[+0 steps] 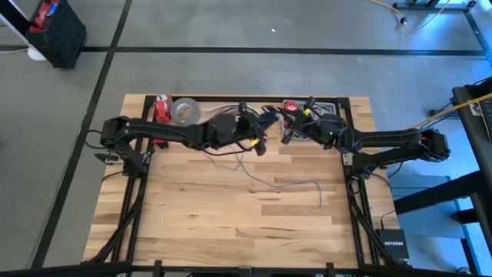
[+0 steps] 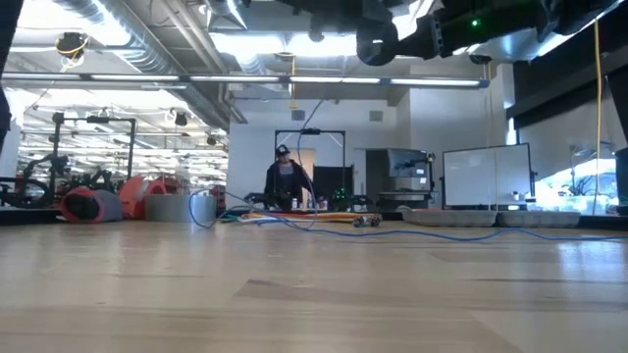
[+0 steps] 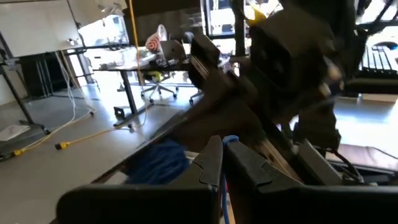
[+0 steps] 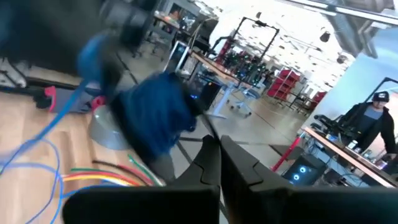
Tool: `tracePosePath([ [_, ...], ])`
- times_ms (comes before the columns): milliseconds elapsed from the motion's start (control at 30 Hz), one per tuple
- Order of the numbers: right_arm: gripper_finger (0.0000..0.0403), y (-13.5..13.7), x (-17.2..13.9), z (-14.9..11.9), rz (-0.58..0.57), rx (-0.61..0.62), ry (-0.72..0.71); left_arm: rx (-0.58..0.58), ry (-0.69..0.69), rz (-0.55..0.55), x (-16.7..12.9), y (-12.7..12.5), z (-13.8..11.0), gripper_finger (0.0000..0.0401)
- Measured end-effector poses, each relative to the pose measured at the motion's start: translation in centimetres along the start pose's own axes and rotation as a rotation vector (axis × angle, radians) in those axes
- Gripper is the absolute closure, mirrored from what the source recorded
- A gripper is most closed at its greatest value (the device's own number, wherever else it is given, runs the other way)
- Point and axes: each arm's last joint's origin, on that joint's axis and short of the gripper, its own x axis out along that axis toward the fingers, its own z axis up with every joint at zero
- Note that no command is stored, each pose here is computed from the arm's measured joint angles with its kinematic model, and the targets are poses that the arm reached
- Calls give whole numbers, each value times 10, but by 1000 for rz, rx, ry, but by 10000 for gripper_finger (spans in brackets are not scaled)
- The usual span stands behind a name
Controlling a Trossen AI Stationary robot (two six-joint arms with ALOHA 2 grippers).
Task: Coil cords
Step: Coil the blue wire on the black spool
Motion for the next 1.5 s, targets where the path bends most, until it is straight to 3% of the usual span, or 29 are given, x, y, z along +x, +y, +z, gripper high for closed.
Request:
tracePosePath([
  [200,403,-2,0,5,-15,28,-55,19,18,-7,12,-7,-19,396],
  [467,403,1,0,1,11,-17,-7,56,17,-9,8,-7,-13,396],
  [600,403,5,-1,-7,53,-58,69,78,39,-17,-2,-6,-4,396],
  [733,403,12,-4,-22,144,-85,208,88,135,-30,-7,-6,-9,396],
  [900,392,19,-11,-42,232,7,408,105,302,-37,-10,-6,-26,396],
  [1067,356,24,-12,-50,249,78,467,99,366,-22,-6,-2,-38,396],
  [1333,275,35,-18,-59,514,222,555,120,420,-20,-6,-1,-45,396],
  [1500,247,45,-28,-69,716,299,637,115,419,-20,-6,-1,-45,396],
])
